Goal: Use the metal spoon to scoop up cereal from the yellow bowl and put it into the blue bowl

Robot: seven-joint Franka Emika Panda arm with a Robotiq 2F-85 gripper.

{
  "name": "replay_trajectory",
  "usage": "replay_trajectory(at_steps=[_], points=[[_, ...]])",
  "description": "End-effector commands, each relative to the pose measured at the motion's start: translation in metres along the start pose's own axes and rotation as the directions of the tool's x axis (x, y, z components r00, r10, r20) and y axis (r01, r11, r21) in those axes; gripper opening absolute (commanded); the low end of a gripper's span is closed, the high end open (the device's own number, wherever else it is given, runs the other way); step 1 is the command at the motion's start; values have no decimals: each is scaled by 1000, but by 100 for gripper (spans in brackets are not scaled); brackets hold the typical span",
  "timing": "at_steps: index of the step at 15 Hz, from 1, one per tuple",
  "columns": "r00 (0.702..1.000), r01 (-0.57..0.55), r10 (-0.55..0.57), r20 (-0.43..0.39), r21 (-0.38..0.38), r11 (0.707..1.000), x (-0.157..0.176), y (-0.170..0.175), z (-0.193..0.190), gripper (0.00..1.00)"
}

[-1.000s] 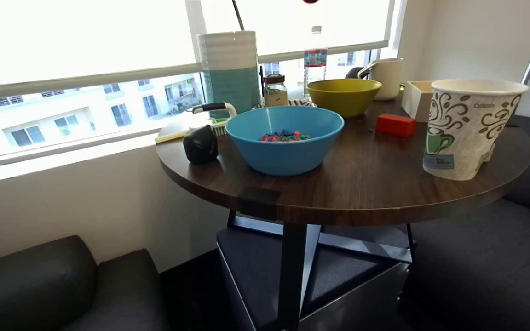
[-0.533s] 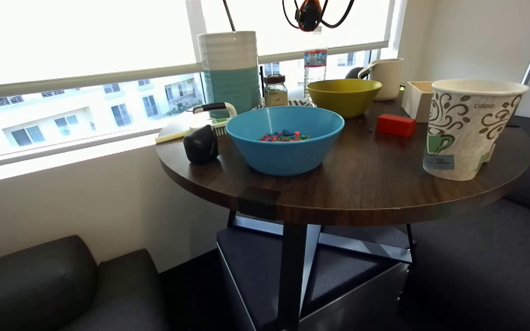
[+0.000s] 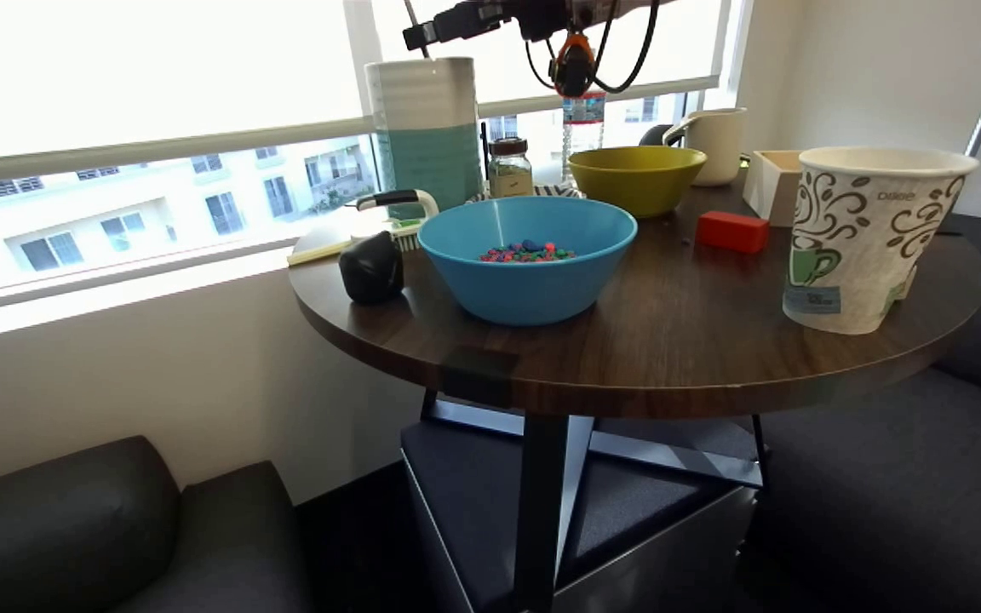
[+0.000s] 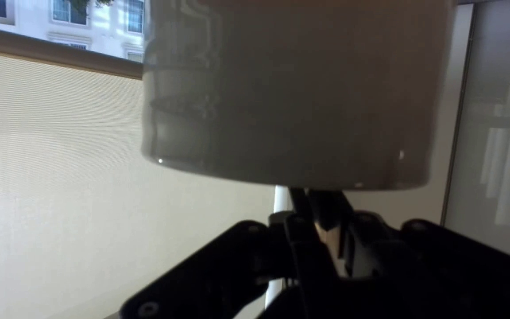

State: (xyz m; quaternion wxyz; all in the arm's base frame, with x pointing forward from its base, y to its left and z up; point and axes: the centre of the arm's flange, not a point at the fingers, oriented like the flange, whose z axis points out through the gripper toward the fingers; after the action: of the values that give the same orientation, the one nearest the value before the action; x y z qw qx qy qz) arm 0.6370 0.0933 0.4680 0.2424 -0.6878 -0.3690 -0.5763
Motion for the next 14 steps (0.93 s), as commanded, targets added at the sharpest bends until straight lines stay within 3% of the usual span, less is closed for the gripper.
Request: replay_trajectory(at_steps=[1,6,7,8,14], points=[[1000,-14,14,5,4,1000,-7,8,6,4],[1000,-27,26,11,12,1000,-11,9,11,4],[1000,-27,27,10,14,1000,-10,8,11,29],[1000,-27,27,9,14,1000,-10,8,12,40],[1000,-13,13,-5,24,1000,0,5,12,81]])
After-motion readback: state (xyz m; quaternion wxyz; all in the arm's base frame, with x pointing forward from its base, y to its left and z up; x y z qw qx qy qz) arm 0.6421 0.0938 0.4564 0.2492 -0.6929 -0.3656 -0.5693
